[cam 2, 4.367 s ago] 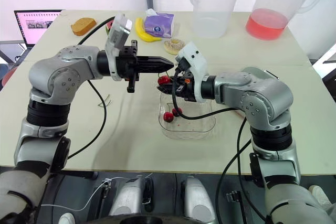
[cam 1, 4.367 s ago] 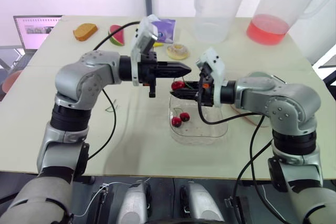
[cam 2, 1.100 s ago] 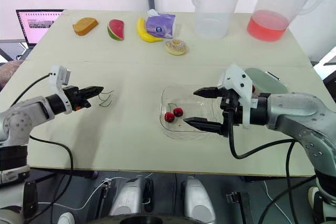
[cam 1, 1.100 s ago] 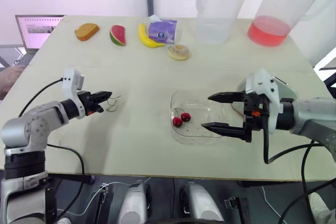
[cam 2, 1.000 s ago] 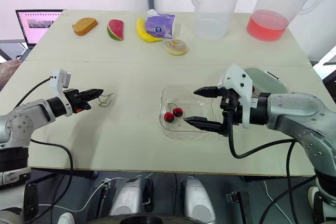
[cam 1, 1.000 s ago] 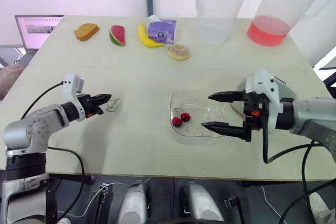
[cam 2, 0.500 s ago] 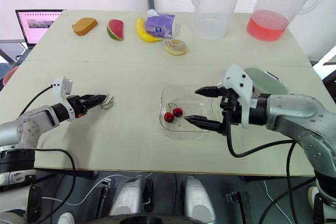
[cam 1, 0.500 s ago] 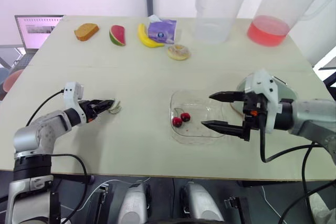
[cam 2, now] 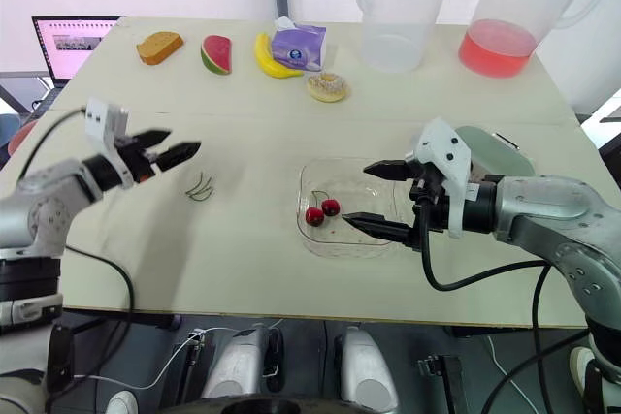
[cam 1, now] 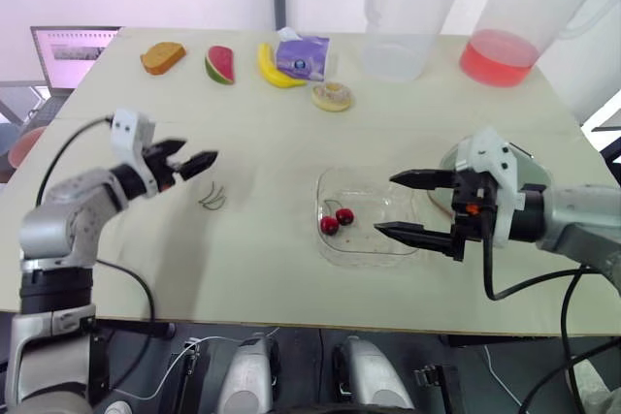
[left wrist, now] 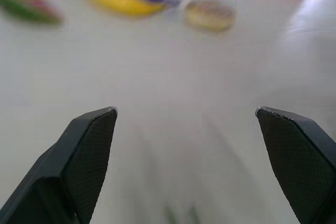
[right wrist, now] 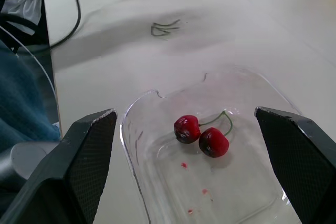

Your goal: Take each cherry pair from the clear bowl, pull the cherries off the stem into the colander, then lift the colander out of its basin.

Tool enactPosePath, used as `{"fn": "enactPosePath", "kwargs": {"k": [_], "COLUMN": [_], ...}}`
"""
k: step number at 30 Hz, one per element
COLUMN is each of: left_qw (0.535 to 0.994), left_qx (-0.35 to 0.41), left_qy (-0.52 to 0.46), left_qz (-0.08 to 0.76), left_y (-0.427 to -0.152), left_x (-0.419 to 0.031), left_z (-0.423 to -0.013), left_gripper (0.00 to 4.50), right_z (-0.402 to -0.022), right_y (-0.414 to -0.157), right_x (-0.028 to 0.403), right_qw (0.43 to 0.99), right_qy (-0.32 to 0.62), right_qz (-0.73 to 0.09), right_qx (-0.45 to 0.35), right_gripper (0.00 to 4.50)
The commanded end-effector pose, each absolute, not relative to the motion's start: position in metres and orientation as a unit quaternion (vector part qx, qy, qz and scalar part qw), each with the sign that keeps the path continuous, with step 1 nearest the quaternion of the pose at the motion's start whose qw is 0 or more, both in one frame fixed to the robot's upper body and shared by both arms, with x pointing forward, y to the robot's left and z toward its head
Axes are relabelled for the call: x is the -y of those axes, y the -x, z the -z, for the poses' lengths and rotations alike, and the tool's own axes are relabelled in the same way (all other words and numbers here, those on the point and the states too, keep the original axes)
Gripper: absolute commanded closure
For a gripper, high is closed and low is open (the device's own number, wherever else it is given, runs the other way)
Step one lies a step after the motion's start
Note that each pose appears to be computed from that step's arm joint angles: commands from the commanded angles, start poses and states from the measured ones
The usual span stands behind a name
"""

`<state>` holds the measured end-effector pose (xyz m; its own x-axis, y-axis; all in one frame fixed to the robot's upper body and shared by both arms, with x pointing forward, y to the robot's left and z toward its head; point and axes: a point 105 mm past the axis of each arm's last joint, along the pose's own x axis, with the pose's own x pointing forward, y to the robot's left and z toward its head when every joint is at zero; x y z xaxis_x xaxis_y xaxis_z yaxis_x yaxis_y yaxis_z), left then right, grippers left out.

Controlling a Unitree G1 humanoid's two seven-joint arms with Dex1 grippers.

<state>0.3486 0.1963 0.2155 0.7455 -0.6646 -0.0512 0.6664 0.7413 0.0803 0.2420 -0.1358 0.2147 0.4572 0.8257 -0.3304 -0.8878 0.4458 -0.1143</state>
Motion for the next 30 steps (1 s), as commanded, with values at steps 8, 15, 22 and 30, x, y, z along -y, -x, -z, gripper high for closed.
{"fn": "enactPosePath", "kwargs": {"k": [8, 15, 22, 30], "left_qw": [0.728, 0.723, 0.728, 0.73], "left_qx": [-0.042, -0.018, -0.007, 0.001], "left_qy": [-0.219, -0.215, -0.212, -0.215], "left_qz": [0.648, 0.656, 0.652, 0.649], "left_y": [-0.253, -0.255, -0.26, -0.264], "left_x": [-0.135, -0.13, -0.131, -0.125], "left_z": [-0.219, -0.227, -0.223, -0.22], "left_gripper": [0.06, 0.06, 0.06, 0.06], "right_z": [-0.22, -0.212, -0.186, -0.164], "right_y": [-0.244, -0.263, -0.287, -0.314], "right_x": [0.136, 0.125, 0.111, 0.087], "right_qw": [0.837, 0.813, 0.778, 0.758], "right_qy": [0.169, 0.213, 0.263, 0.309], "right_qz": [-0.504, -0.518, -0.528, -0.529], "right_qx": [-0.126, -0.159, -0.215, -0.223], "right_gripper": [0.0, 0.0, 0.0, 0.0]}}
